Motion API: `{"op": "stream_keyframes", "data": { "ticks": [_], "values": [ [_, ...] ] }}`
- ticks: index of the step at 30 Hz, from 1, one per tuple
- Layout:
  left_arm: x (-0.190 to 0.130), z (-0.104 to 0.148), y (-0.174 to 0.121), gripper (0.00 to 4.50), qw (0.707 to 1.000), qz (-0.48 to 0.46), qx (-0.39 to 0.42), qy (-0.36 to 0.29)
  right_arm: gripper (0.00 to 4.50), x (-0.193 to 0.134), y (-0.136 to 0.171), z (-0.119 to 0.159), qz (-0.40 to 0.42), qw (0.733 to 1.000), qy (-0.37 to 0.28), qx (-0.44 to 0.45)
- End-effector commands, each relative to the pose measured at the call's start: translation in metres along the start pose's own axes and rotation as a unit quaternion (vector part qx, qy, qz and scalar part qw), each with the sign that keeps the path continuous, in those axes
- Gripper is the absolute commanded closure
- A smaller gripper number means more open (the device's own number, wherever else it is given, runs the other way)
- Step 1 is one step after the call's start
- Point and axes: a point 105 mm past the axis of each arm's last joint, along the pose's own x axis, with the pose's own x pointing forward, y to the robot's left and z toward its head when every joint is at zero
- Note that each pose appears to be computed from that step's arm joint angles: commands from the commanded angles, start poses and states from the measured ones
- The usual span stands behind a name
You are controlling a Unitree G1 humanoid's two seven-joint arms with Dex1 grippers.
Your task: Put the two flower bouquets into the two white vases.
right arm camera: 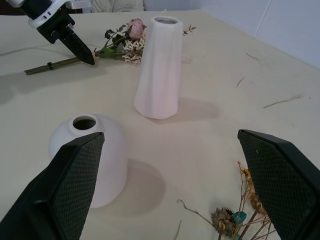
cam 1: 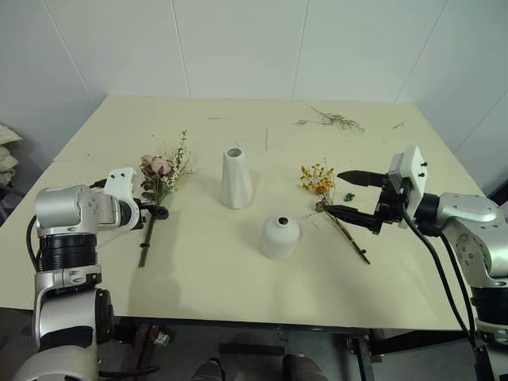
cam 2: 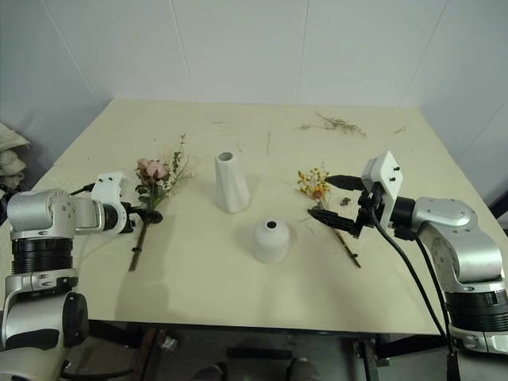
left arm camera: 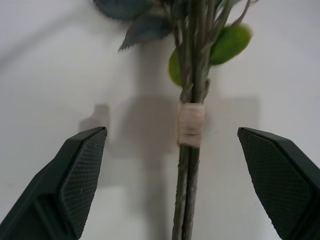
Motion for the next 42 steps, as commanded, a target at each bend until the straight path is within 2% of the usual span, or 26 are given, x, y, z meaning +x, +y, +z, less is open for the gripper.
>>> {"op": "stream_keyframes", "data": {
  "ticks": [1, 13, 17, 21, 23, 25, 27, 31, 36, 39, 42],
  "values": [
    [-0.004, 0.015, 0.003, 0.56, 1.0, 0.013, -0.001, -0.028, 0.0, -0.009, -0.002, 0.017, -0.016, 0.999, -0.015, -0.029],
    [0.0, 0.023, -0.002, 4.35, 0.999, 0.007, 0.017, -0.044, 0.0, -0.016, 0.002, 0.015, -0.029, 0.999, -0.011, -0.025],
    [-0.004, 0.036, -0.008, 4.37, 0.996, -0.007, 0.038, -0.079, 0.0, -0.018, 0.002, 0.014, -0.033, 0.999, -0.013, -0.026],
    [-0.02, 0.067, -0.027, 4.37, 0.972, -0.054, 0.103, -0.206, 0.0, -0.017, 0.002, 0.015, -0.039, 0.999, -0.02, -0.026],
    [-0.044, 0.101, -0.038, 4.37, 0.925, -0.072, 0.135, -0.349, 0.0, -0.017, 0.004, 0.013, -0.041, 0.999, -0.02, -0.025],
    [-0.061, 0.123, -0.039, 4.37, 0.889, -0.079, 0.134, -0.43, 0.0, -0.018, 0.006, 0.013, -0.045, 0.998, -0.025, -0.023],
    [-0.064, 0.132, -0.038, 4.37, 0.878, -0.085, 0.132, -0.452, 0.0, -0.018, 0.007, 0.013, -0.048, 0.998, -0.028, -0.023],
    [-0.08, 0.154, -0.041, 4.37, 0.837, -0.093, 0.14, -0.52, 0.0, -0.02, 0.01, 0.013, -0.054, 0.998, -0.03, -0.027],
    [-0.103, 0.172, -0.058, 4.37, 0.769, -0.115, 0.184, -0.601, 0.0, -0.022, 0.015, 0.014, -0.06, 0.997, -0.036, -0.031],
    [-0.115, 0.179, -0.086, 4.37, 0.719, -0.224, 0.169, -0.636, 0.0, -0.03, 0.021, 0.018, -0.057, 0.997, -0.047, -0.038],
    [-0.121, 0.185, -0.115, 4.37, 0.684, -0.308, 0.154, -0.643, 0.0, -0.037, 0.024, 0.029, -0.055, 0.996, -0.068, -0.032]
  ]
}}
